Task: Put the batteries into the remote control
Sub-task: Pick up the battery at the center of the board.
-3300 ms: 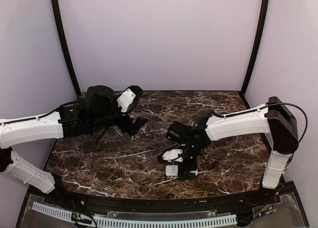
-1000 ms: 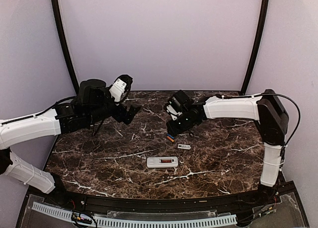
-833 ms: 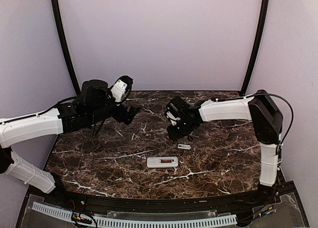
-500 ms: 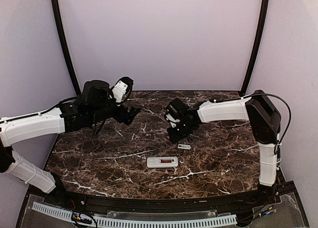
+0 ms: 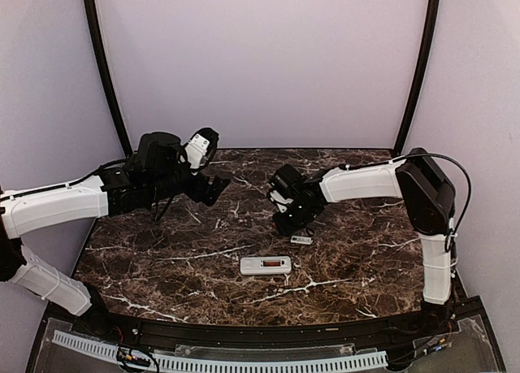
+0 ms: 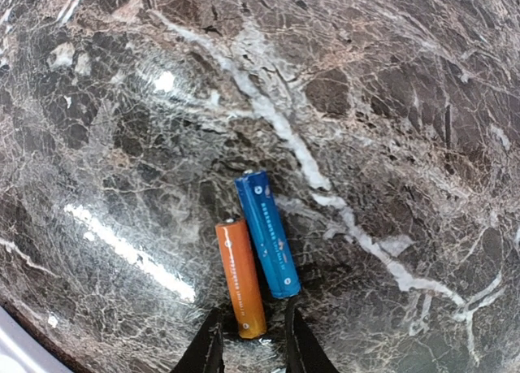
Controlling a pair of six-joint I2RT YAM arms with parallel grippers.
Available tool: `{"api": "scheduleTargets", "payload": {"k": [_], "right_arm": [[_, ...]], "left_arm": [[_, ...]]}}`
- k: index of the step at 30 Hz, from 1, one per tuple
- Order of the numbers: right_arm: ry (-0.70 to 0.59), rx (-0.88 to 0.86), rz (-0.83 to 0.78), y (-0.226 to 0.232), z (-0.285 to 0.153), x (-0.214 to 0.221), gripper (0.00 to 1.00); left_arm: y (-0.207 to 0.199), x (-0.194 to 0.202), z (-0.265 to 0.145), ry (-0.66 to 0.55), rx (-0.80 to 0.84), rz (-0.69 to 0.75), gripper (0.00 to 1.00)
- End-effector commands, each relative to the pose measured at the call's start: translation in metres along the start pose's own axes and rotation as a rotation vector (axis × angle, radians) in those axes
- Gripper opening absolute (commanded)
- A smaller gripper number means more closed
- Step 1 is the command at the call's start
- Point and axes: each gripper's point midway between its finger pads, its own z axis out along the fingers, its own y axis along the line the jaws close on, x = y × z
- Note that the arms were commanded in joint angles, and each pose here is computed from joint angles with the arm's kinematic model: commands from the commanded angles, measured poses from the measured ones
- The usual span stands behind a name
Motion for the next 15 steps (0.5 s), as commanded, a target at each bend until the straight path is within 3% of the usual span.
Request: {"api": "scheduleTargets", "payload": {"k": [1, 11, 15], "right_arm": [[0.042, -0.004, -0.03, 0.005, 0.009, 0.007, 0.21], [0.045, -0.078, -0.092, 0.018, 0.002, 0.008, 0.0], [0.039, -0.111, -0.112, 0.023, -0.003, 0.006, 0.0]], "left_arm": [[0.002, 0.001, -0.001, 0.012, 0.005, -0.014, 0.99], [0.002, 0.0, -0.002, 0.009, 0.01, -0.02, 0.99], [0.003, 0.0, -0.002, 0.008, 0.009, -0.02, 0.99]]}}
